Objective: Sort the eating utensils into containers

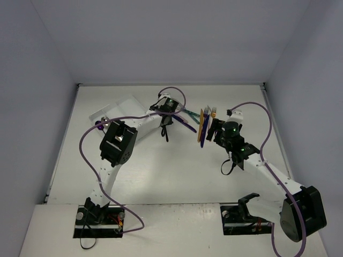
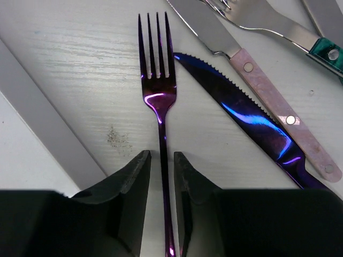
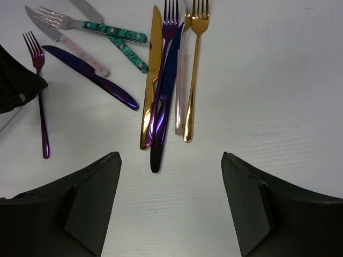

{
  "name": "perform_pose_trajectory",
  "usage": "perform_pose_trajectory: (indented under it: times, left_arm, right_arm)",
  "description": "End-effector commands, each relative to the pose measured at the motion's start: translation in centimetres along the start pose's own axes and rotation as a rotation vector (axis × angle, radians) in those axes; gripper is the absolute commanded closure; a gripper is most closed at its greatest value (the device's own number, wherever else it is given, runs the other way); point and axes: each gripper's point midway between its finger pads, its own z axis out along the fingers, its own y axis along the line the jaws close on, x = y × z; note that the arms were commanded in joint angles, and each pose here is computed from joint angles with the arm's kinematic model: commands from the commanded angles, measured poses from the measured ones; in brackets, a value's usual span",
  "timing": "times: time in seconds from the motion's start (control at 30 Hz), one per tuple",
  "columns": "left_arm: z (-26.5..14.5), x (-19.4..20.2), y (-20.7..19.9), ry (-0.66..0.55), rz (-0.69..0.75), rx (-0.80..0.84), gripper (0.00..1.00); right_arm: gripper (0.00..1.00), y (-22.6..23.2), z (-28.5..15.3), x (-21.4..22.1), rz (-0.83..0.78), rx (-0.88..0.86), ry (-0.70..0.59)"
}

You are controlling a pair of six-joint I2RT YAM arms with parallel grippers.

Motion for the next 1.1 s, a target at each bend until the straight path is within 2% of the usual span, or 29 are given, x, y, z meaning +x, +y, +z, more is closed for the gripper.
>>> perform_pose_trajectory:
  times: [0.0,0.07,0.37,0.5,0.6,0.77,1.07]
  left_arm:
    - [-0.3,0.6,0.4,0.043,-0.023,-0.001,0.91]
    - [-0.8,0.6,0.3,0.041,-0.038,0.011,0.99]
    - [-9.4,-4.1,-0.5,-0.073,-0.127,0.110,1.00]
    - [-13.6,-7.7,1.7,-0.180,-0.181,0.075,1.00]
    - [-14.8,-9.5,4.3,-0.215,-0.224,0.027,1.00]
    - [-12.6,-10.4,11.5,-0.177,-0.360,-0.106,1.00]
    - [-7.9,-10.5,17.6,-0.130,-0.484,-0.205,1.00]
  right_arm:
    - [0.27,0.4,-0.3,-1.8,0.037,-0.021,-0.067]
    - [0.27,0.4,-0.5,-2.0,0.039,-0.021,-0.075]
    - [0.27,0.7,-0.9,-2.7,0.052,-0.038,-0.092]
    - [0.27,0.7,-1.2,-3.2,0.059,-0.040,-0.110]
    - [0.27,0.7,-1.3,-3.3,0.060,-0.044,-0.111]
    - [0.27,0.7,-1.3,-3.3,0.063,-0.045,-0.109]
    - [0.27,0.5,-1.2,-3.0,0.059,-0.040,-0.103]
